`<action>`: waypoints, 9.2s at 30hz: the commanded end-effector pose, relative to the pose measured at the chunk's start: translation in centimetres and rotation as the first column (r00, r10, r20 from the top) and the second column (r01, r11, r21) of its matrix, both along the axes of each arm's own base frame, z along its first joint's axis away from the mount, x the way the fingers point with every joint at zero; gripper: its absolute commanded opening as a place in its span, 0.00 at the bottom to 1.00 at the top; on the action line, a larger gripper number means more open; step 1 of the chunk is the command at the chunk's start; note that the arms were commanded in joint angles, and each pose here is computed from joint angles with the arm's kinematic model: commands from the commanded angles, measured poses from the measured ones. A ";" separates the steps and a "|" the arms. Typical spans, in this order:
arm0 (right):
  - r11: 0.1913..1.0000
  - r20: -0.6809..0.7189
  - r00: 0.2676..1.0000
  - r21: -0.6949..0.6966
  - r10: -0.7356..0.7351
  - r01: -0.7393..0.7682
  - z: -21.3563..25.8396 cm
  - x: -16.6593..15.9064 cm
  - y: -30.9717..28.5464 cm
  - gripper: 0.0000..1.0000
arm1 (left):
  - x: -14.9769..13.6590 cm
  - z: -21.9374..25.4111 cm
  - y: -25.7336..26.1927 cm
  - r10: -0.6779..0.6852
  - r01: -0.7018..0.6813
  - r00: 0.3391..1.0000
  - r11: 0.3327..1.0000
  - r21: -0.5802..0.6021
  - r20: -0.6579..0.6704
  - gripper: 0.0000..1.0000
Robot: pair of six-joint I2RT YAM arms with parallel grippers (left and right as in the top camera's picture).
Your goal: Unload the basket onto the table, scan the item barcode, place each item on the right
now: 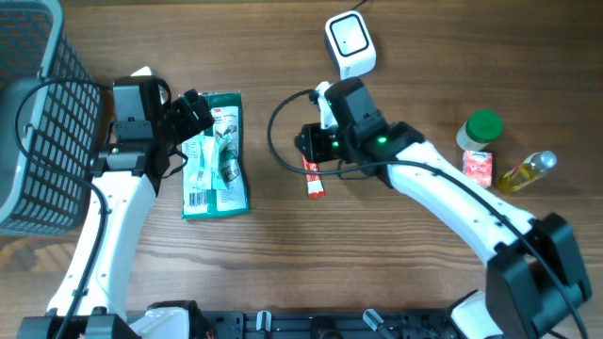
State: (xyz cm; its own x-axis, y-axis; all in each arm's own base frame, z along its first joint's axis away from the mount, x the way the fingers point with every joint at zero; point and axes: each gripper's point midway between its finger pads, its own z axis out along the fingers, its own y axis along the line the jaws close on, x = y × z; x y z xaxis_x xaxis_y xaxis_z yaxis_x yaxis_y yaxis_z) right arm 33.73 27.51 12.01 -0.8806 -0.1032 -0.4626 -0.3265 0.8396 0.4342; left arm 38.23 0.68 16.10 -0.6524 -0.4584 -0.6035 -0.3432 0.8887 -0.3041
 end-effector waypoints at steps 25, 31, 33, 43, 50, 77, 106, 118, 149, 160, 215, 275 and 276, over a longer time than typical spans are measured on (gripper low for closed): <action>0.872 -0.041 0.999 -0.489 -0.009 -0.012 -12.4 -4.9 -2.0 0.32 | 0.1 -0.1 0.2 -0.009 0.009 1.000 1.000 0.016 -0.001 1.00; 0.902 0.024 0.997 -0.427 0.079 -0.061 -7.9 -3.3 0.3 0.39 | 0.1 -0.1 0.2 -0.009 0.009 1.000 1.000 0.016 -0.001 1.00; 0.901 0.067 0.990 -0.427 0.121 -0.082 -6.5 -2.8 0.6 0.43 | 0.1 -0.1 0.2 -0.009 0.009 1.000 1.000 0.016 -0.001 1.00; 0.848 0.003 0.978 -0.500 0.207 -0.177 -8.8 -2.2 -3.2 0.40 | 0.1 -0.1 0.2 -0.009 0.009 1.000 1.000 0.016 -0.001 1.00; 0.885 -0.093 0.968 -0.392 0.232 -0.250 -10.8 -3.2 -2.1 0.35 | 0.1 -0.1 0.2 -0.009 0.009 1.000 1.000 0.016 -0.001 1.00; 0.859 -0.136 0.959 -0.426 0.249 -0.283 -11.2 -3.0 -2.1 0.04 | 0.1 -0.1 0.2 -0.009 0.009 1.000 1.000 0.016 -0.001 1.00; 0.367 0.195 0.336 -0.154 0.921 -0.917 6.8 -17.2 -4.7 0.04 | 0.1 -0.1 0.2 -0.009 0.009 1.000 1.000 0.016 -0.001 1.00; 0.743 0.309 0.769 -0.598 0.559 -0.300 11.3 -1.9 -8.5 0.04 | 0.1 -0.1 0.2 -0.009 0.009 1.000 1.000 0.016 -0.001 1.00; -0.132 0.026 0.878 -0.986 0.478 0.101 -0.7 19.9 -18.3 0.04 | 0.1 -0.1 0.2 -0.009 0.009 1.000 1.000 0.016 -0.001 1.00; -0.151 0.078 0.887 -0.975 0.456 0.164 -0.2 20.8 -18.6 0.04 | 0.1 -0.1 0.2 -0.009 0.009 1.000 1.000 0.015 -0.001 1.00; 0.849 -0.204 0.954 -0.523 -0.218 0.082 -5.5 -2.3 -25.4 0.04 | 0.1 -0.1 0.2 -0.009 0.009 1.000 1.000 0.016 -0.001 1.00; 0.958 -0.124 0.971 0.175 -0.207 0.227 -6.5 1.4 -13.8 0.13 | 0.1 -0.1 0.2 -0.009 0.009 1.000 1.000 0.016 -0.001 1.00; 0.951 -0.161 0.965 0.198 -0.206 0.236 -6.4 1.0 -12.8 0.16 | 0.1 -0.1 0.2 -0.009 0.009 1.000 1.000 0.016 -0.001 1.00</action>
